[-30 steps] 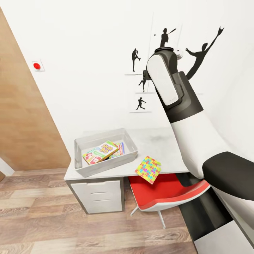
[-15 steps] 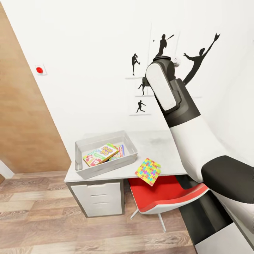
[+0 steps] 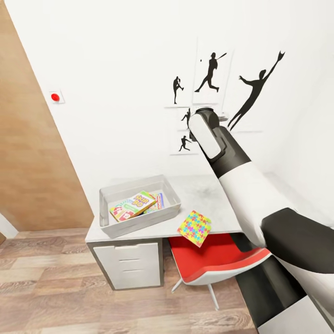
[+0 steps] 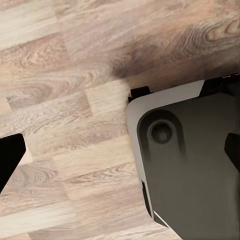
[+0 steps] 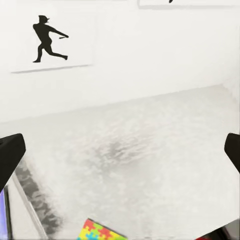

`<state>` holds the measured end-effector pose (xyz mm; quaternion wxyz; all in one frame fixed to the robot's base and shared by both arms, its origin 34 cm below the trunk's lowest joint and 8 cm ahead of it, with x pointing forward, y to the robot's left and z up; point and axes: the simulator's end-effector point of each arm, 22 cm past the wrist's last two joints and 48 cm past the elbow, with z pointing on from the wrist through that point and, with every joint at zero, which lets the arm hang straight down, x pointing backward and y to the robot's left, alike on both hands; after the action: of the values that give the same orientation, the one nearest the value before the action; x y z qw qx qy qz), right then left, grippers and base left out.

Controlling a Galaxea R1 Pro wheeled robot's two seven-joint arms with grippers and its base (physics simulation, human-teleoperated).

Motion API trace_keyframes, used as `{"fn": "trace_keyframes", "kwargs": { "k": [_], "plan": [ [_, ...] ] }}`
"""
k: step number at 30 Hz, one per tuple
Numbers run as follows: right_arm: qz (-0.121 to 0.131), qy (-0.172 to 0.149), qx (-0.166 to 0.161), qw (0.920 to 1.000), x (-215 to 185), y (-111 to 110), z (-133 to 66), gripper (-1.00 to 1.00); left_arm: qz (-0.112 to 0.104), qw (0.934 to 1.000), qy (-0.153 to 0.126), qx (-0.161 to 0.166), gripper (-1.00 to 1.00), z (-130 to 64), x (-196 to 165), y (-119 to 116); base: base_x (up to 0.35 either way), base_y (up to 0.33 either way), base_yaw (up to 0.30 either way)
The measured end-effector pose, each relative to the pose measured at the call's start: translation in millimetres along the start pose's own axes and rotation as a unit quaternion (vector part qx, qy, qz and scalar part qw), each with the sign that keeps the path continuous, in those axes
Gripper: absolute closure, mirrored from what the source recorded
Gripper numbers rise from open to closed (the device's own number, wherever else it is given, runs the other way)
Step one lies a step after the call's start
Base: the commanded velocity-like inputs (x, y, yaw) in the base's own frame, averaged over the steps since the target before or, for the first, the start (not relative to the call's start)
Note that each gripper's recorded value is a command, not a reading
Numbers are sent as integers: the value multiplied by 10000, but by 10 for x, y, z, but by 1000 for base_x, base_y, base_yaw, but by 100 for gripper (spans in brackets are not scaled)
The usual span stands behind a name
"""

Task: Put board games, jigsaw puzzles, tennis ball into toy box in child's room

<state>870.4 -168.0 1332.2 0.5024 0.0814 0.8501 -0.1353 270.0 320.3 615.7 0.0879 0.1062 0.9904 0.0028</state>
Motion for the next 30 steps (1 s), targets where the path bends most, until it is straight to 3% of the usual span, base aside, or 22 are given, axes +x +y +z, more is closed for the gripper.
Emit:
{"fn": "trace_keyframes", "kwargs": {
  "k": [8, 19, 30],
  "plan": [
    [112, 312, 225, 9992, 351, -150, 242, -100, -2, 10000, -57, -42, -100, -17, -41, 55, 0, 0, 0],
    [75, 414, 248, 9988, 498, -185, 227, -100, -5, 9999, -142, -86, -100, -40, -101, 107, 0, 0, 0],
    [-19, 686, 255, 9973, 914, -178, 283, -100, -10, 9998, -186, -96, -100, -63, -96, 107, 0, 0, 0]
  ]
}}
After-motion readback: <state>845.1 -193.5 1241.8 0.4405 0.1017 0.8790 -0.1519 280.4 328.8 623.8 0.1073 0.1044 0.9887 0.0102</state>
